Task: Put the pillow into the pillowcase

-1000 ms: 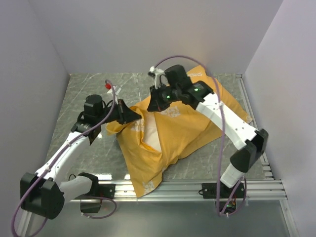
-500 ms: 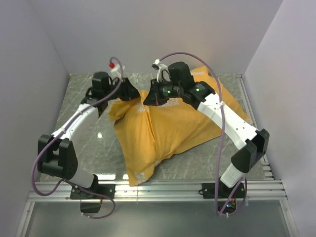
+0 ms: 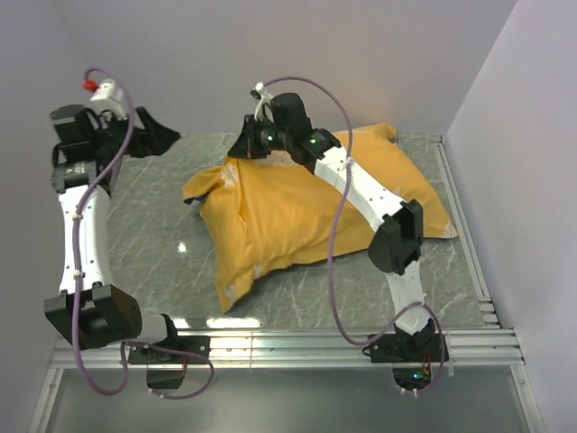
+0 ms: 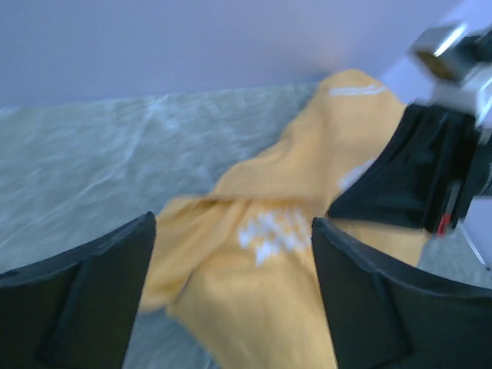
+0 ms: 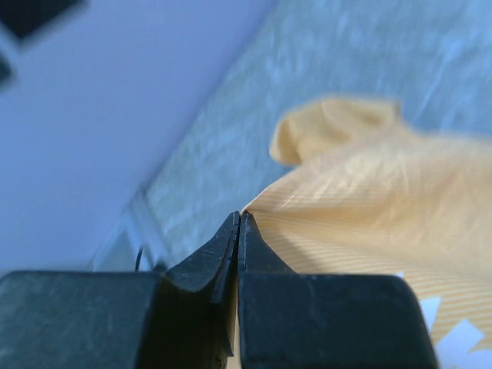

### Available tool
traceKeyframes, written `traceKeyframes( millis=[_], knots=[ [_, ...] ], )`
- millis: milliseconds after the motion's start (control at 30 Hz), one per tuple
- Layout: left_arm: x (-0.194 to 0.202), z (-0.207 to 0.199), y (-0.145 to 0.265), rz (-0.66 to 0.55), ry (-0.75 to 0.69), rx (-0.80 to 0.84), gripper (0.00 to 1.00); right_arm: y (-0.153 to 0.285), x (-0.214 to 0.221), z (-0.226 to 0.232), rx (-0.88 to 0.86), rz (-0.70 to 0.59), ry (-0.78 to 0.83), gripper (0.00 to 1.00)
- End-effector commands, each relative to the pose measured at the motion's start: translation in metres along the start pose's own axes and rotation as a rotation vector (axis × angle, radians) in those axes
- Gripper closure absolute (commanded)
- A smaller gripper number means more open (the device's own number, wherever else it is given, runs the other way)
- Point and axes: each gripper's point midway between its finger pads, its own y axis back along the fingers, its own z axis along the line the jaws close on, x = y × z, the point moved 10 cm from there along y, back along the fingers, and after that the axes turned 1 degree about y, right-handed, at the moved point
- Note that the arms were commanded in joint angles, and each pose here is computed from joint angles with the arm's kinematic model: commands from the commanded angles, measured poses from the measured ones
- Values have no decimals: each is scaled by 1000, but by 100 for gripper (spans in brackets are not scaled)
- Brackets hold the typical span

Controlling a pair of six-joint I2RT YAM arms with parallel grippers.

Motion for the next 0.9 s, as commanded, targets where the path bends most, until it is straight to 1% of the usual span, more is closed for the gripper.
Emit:
traceKeyframes(
  millis=[0,67,100,133,167,200,233,267,300,333,367,400,433,467,500,533,567,600,633,667,700,733,767,800,833,867],
  knots=[
    [13,9,39,86,46,-62,9,-7,-59,11,1,-274,59,100],
    [20,14,45,108,44,-107,8,-2,-74,13,-1,-354,86,100],
    [27,16,48,127,11,-115,8,7,-82,9,-1,-377,90,100],
    [33,16,50,149,8,-126,7,11,-84,9,-8,-376,97,94],
    [38,17,51,160,5,-133,6,21,-86,14,-16,-362,115,72],
    [48,21,51,188,-2,-137,0,31,-87,12,-5,-349,170,56],
    [54,23,51,209,-17,-139,1,41,-85,11,6,-327,199,42],
    [61,26,52,242,-8,-141,1,61,-75,17,16,-269,226,27],
    [71,32,51,282,-35,-133,1,75,-72,13,57,-240,329,23],
    [77,35,51,315,-52,-129,1,85,-60,6,110,-185,356,20],
    [88,36,54,376,-46,-122,1,117,-52,12,189,-150,383,19],
    [99,44,55,433,-119,-93,1,133,-44,8,241,-108,472,16],
    [107,47,57,475,-142,-80,1,142,-22,-16,315,-21,453,13],
    [126,47,63,563,-125,-61,1,178,-11,-9,357,5,514,13],
    [136,50,66,602,-201,-30,1,194,1,-15,392,45,520,12],
    [147,50,71,643,-217,-9,1,220,20,-29,463,90,497,11],
    [167,47,78,693,-224,11,1,236,38,-39,508,180,506,11],
    [177,48,81,730,-288,14,1,251,51,-50,579,223,503,11],
    [187,47,84,757,-320,12,1,268,77,-65,633,287,475,11],
    [210,39,86,804,-350,40,1,293,88,-87,708,326,459,11],
    [217,41,84,827,-425,8,1,310,100,-103,780,363,437,11],
    [227,38,83,845,-459,11,1,322,126,-121,810,433,394,11],
    [244,28,80,868,-512,49,1,351,137,-144,898,461,359,11],
    [248,30,75,861,-552,12,1,364,149,-157,939,494,339,11],
    [253,27,72,859,-573,15,1,370,169,-169,941,544,305,11],
    [266,24,69,886,-584,40,1,381,174,-178,967,558,323,11]
  ],
)
